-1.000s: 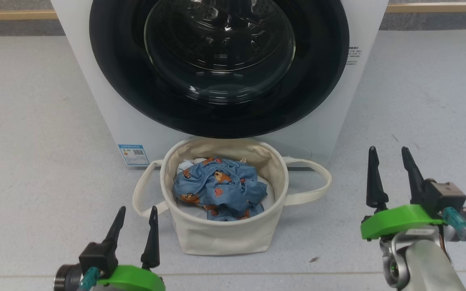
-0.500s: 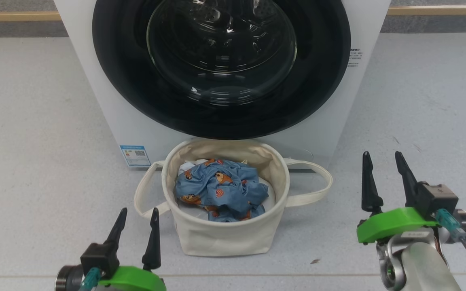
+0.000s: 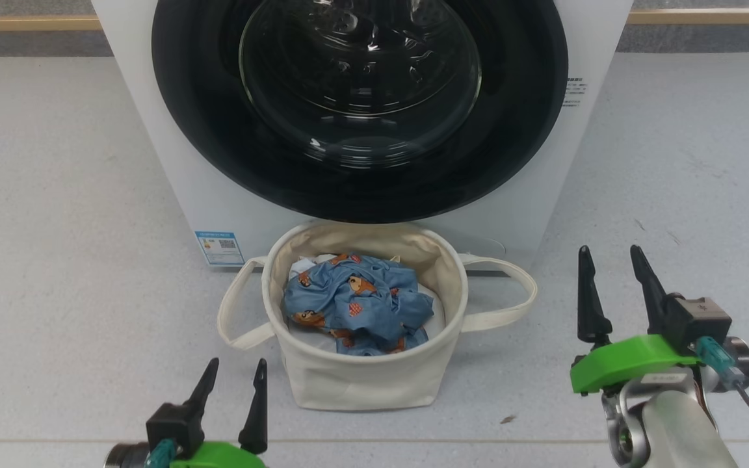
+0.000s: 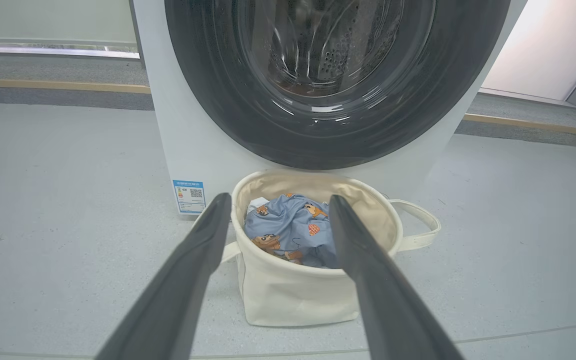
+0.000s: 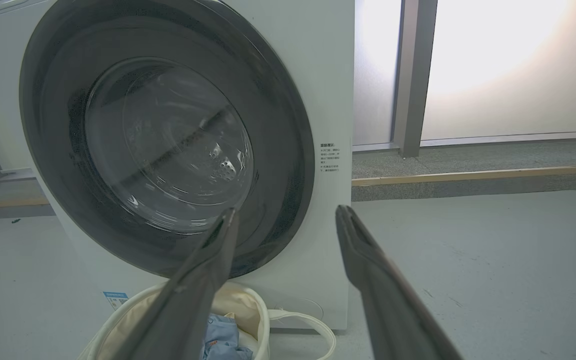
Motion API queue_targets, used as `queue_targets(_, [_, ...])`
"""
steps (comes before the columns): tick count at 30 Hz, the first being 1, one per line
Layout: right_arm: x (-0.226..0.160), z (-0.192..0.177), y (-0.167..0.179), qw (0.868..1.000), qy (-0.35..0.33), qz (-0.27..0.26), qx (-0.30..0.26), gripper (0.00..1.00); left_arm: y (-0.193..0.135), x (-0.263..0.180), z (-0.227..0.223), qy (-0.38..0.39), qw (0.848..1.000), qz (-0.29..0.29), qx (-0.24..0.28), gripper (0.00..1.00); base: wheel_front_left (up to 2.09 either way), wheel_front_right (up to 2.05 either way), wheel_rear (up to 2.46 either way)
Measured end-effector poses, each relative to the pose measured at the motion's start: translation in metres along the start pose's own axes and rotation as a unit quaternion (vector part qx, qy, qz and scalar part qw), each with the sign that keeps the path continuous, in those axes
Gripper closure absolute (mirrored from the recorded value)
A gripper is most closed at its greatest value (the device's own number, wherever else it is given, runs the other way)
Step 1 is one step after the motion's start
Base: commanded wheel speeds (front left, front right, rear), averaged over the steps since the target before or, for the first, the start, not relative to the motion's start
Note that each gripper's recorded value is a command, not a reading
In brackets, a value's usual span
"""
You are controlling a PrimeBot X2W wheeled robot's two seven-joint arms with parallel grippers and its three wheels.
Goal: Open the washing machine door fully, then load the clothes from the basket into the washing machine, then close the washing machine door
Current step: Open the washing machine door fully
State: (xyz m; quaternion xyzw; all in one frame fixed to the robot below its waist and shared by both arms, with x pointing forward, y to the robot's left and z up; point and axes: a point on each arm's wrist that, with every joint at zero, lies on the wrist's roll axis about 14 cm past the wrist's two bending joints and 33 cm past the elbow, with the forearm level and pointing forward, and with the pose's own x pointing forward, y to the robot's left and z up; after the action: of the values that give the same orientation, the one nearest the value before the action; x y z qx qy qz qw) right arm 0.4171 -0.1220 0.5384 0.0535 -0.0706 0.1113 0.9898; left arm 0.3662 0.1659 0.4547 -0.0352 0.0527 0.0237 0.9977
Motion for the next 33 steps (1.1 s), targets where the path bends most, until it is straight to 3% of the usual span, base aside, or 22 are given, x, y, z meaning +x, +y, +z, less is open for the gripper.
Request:
queue_targets(17, [0.001, -0.006, -0.001, 1.000, 0.008, 0.000, 0.002, 0.00, 0.000, 0.008, 0.000, 0.003, 1.000, 0.000, 0.004, 0.00, 0.47, 1.08, -1.55])
queue_targets(33, [0.001, -0.007, 0.000, 1.000, 0.010, 0.000, 0.001, 0.00, 0.001, 0.010, 0.014, -0.019, 1.000, 0.003, 0.008, 0.00, 1.41, 0.97, -2.38])
